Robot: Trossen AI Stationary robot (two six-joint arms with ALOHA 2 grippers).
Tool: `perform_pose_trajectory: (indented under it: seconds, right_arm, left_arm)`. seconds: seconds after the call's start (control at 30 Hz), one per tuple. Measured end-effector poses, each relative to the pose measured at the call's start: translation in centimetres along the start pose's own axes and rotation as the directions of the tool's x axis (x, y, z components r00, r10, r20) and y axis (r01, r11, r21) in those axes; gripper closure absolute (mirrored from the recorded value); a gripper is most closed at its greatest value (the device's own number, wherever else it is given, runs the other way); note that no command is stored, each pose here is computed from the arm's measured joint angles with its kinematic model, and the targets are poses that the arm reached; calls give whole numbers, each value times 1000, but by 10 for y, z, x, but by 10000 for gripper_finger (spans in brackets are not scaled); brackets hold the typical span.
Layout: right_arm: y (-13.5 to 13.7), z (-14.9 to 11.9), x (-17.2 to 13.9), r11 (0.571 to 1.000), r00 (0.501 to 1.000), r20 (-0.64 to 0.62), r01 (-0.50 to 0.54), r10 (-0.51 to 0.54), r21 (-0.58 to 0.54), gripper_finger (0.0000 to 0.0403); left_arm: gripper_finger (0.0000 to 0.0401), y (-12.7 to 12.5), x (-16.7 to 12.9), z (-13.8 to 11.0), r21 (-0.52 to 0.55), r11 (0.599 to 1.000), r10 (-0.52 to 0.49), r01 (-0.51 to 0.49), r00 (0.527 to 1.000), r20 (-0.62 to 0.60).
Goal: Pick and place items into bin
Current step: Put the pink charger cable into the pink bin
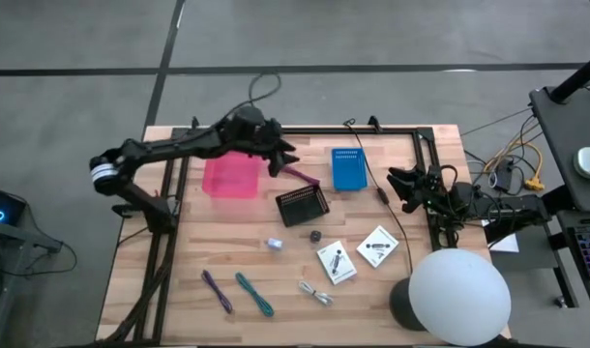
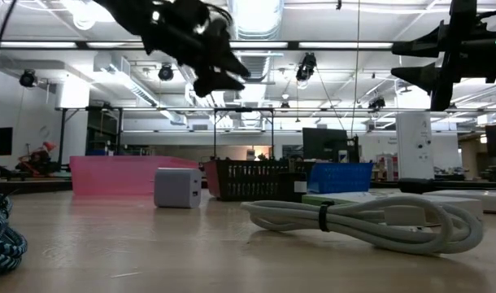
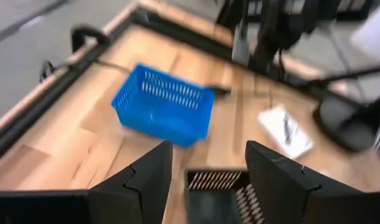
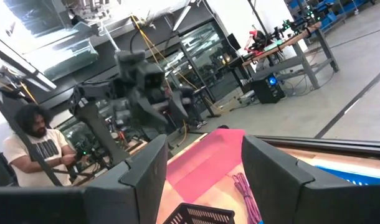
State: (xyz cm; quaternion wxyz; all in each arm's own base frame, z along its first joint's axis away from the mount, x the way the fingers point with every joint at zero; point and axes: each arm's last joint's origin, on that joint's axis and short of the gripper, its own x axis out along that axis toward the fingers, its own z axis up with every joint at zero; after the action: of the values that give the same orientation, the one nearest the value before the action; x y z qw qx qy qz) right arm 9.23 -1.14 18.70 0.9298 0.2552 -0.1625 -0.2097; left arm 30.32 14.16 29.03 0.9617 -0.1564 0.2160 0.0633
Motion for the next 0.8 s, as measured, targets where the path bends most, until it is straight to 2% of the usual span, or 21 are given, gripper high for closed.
perform_pose_trajectory:
  seconds: [0.13,0.23,0.33,0.47,0.67,0.8]
  right_arm:
    - [0,0,0,1000,1000,0,0,0,0,211]
    - [0,0,0,1000,1000,0,0,0,0,211]
    - [0,0,0,1000,1000,0,0,0,0,211]
    - [0,0,0,1000,1000,0,0,0,0,211]
    - [0,0,0,1000,1000,0,-1,1,1,211]
    - [0,0,0,1000,1000,0,-1,1,1,211]
  left_arm:
    - [214,9,20,-12,82,997,10,-2,996,-89]
    - [214,17,33,-21,102,995,27,-12,988,-152]
    - [214,26,44,-25,103,992,89,-71,979,-181]
    - [214,39,59,-36,165,977,172,-136,959,-227]
    - [214,52,74,-57,250,962,191,-109,924,-332]
    - [214,58,75,-61,254,959,213,-124,910,-357]
